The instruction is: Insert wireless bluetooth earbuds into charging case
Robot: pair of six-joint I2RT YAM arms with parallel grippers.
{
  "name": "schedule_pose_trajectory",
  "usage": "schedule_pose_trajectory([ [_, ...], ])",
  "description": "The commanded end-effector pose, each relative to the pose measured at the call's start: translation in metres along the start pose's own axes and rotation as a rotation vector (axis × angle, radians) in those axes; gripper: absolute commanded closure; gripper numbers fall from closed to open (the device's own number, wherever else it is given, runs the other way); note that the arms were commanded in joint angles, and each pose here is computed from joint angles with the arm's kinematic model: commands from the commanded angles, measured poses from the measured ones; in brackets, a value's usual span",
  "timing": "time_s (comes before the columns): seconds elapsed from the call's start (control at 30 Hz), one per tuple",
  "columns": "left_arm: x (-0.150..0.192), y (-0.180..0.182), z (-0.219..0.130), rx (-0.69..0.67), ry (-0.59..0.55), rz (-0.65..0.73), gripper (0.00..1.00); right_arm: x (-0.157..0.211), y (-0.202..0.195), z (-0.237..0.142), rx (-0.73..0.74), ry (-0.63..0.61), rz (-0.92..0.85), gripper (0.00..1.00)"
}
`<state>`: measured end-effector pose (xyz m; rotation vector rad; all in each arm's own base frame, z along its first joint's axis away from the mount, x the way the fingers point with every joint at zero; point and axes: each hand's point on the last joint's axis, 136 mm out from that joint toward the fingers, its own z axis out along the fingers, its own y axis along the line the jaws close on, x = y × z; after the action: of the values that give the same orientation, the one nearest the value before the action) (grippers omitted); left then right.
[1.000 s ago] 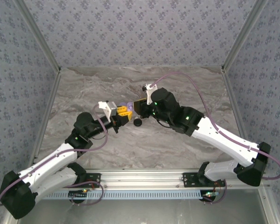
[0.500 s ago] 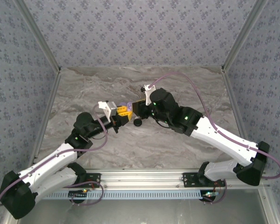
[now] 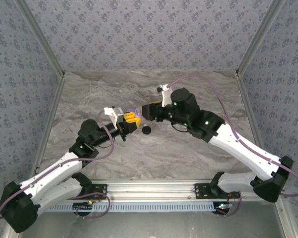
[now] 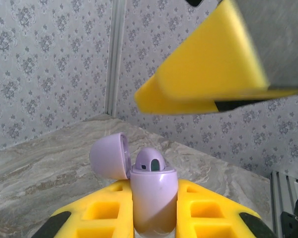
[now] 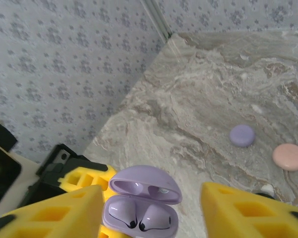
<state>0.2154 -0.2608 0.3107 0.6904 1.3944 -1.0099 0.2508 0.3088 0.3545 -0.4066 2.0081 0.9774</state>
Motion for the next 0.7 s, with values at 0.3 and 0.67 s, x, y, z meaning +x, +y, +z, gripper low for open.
schedule_pose_trajectory([
  [0.3,-0.041,-0.021,0.003,0.087,-0.095,0.026,1.0,0.016,0.007,0.004,-0.277,0.063,0.064,0.0],
  [0.67,-0.039,-0.021,0.005,0.093,-0.085,0.018,1.0,0.003,0.041,0.009,-0.495,0.037,0.09,0.0],
])
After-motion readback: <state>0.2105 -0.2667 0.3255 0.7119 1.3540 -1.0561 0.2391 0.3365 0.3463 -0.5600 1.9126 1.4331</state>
